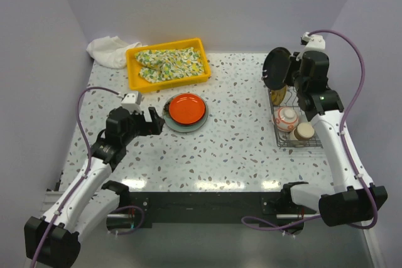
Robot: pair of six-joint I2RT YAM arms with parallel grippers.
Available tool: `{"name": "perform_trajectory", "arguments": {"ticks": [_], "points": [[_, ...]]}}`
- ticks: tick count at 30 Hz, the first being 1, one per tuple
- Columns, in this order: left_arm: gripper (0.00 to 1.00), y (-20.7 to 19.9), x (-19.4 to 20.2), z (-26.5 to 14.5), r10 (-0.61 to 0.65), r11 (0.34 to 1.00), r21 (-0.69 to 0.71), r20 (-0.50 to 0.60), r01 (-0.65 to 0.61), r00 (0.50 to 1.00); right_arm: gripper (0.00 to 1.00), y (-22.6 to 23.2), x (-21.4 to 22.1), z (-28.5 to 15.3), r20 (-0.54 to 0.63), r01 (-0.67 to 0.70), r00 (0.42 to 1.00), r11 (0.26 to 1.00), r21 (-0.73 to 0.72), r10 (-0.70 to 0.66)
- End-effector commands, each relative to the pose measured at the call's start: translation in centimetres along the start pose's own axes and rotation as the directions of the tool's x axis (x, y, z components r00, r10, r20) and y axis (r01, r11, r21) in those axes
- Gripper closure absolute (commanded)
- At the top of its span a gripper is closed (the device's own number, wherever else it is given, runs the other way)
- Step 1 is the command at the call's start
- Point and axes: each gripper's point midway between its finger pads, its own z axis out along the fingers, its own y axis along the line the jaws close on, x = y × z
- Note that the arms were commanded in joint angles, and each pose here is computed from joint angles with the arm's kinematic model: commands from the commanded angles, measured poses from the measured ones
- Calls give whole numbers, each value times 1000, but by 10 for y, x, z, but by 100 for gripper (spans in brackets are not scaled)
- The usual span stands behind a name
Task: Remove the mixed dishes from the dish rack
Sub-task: Pick up the plate from the dish rack, then place the plate at the center of the board.
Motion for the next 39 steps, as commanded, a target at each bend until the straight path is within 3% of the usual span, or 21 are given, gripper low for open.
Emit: {"name": "perform_trajectory", "arguments": {"ticks": [1,8,16,25,34,39], "points": [[0,-43,-51,4,-10,990,139,113,-6,994,100,52,18,-6,-45,-171,985,960,-220,166],[1,-81,-60,25,-7,979,201,96,-13,995,100,118,52,-21,-204,-375,927,802,-465,316],[2,-116,-70,45,-91,960,272,89,64,992,100,179,96,-38,-380,-526,850,624,-578,364],[9,-129,-72,55,-132,946,306,66,106,989,100,218,115,-57,-457,-572,820,525,-629,346],[25,-132,-56,62,-241,920,322,13,225,970,100,235,118,-63,-483,-578,815,486,-655,319],[40,-139,-45,65,-282,893,357,-31,274,959,100,242,122,-67,-501,-592,806,467,-657,316]]}}
